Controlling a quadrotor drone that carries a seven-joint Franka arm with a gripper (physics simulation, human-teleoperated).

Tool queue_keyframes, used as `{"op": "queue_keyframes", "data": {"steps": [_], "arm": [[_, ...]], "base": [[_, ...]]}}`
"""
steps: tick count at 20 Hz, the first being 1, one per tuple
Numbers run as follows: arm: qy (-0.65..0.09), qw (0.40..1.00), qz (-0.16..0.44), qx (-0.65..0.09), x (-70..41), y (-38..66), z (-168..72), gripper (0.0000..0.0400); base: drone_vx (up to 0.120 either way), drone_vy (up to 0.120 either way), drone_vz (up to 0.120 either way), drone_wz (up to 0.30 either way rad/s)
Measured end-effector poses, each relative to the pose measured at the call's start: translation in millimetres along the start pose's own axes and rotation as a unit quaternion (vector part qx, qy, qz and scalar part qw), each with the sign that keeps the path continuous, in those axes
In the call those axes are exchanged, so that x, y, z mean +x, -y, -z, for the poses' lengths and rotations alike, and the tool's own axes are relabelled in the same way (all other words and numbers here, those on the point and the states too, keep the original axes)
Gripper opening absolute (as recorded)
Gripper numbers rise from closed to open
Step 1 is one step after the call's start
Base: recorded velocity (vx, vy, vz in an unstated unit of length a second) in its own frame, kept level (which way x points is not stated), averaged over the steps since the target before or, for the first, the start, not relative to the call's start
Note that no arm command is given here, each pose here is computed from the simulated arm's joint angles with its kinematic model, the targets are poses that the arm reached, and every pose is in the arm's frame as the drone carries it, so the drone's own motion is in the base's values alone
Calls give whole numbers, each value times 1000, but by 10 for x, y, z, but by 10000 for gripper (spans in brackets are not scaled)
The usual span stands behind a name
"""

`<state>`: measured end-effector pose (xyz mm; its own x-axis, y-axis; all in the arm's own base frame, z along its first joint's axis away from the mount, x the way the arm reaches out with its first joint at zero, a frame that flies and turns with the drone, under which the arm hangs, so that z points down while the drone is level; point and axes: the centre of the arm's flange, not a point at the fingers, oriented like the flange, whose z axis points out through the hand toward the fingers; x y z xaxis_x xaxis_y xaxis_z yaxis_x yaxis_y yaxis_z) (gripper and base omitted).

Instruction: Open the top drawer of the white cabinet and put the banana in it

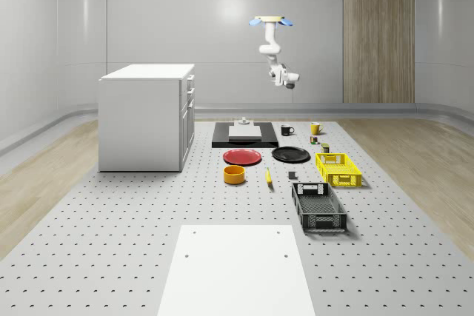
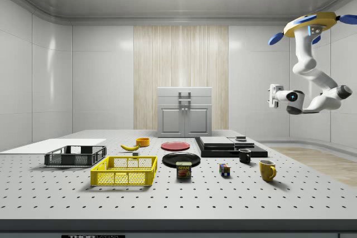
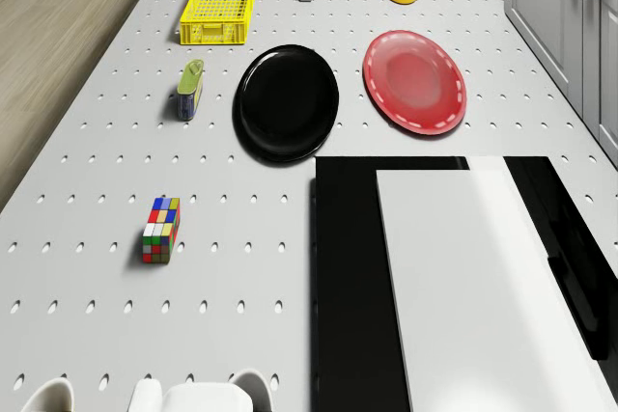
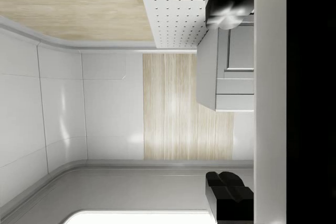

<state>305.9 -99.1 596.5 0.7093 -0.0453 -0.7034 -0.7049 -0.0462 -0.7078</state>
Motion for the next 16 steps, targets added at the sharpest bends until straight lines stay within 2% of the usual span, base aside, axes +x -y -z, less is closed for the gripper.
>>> {"op": "queue_keyframes", "data": {"steps": [13,14,16], "arm": [[20,1000,0,20,30,-24,2,400],[21,1000,0,20,30,-25,2,400],[21,1000,0,21,31,-26,2,400]], "base": [[120,-120,120,0],[120,-120,0,0],[120,0,0,0]]}}
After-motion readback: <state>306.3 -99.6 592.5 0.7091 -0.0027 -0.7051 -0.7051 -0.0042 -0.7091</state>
